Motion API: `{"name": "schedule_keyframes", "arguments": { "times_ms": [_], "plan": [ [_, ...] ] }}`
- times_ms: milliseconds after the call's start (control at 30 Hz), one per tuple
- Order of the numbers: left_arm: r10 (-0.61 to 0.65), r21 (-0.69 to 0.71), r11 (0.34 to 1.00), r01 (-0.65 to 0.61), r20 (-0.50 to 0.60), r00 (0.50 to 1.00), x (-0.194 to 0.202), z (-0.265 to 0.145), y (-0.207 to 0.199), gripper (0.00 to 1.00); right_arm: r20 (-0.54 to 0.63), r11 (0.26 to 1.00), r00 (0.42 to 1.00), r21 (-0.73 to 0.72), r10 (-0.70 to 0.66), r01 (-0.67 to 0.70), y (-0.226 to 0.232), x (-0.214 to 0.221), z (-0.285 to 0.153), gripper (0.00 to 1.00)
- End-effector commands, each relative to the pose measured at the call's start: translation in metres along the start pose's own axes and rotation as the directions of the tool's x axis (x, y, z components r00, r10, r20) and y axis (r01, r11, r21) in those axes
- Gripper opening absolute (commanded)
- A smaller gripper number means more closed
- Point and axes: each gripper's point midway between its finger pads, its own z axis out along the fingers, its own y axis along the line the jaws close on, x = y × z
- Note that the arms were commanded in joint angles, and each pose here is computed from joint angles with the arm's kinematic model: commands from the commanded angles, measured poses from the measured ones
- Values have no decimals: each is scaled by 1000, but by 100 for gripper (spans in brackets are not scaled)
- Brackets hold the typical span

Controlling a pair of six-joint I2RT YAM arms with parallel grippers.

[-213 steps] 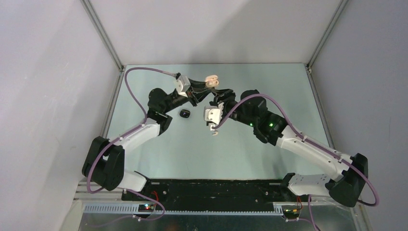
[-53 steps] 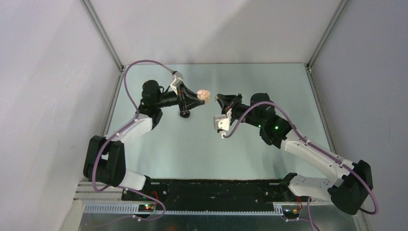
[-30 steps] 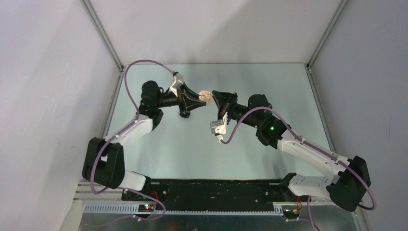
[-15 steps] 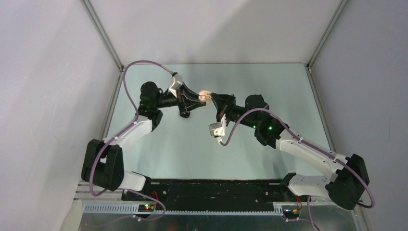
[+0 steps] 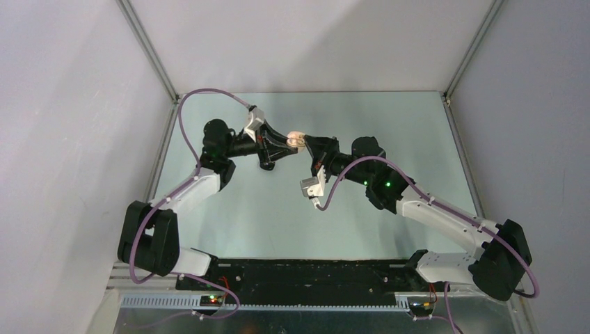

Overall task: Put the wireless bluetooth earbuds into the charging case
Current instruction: Insert the right earbud into the right side groove of the charging case.

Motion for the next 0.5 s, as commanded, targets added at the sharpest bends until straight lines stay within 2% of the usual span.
{"name": "schedule_keyframes", "arguments": {
  "times_ms": [0,467],
  "plan": [
    [86,12,996,-86,37,996,-17,1,-8,0,16,1000,1000,6,-9,9,-2,-4,1,0],
    [79,-9,997,-79,42,996,-15,6,-5,0,85,999,995,-19,-49,51,5,-14,5,0]
  ]
}}
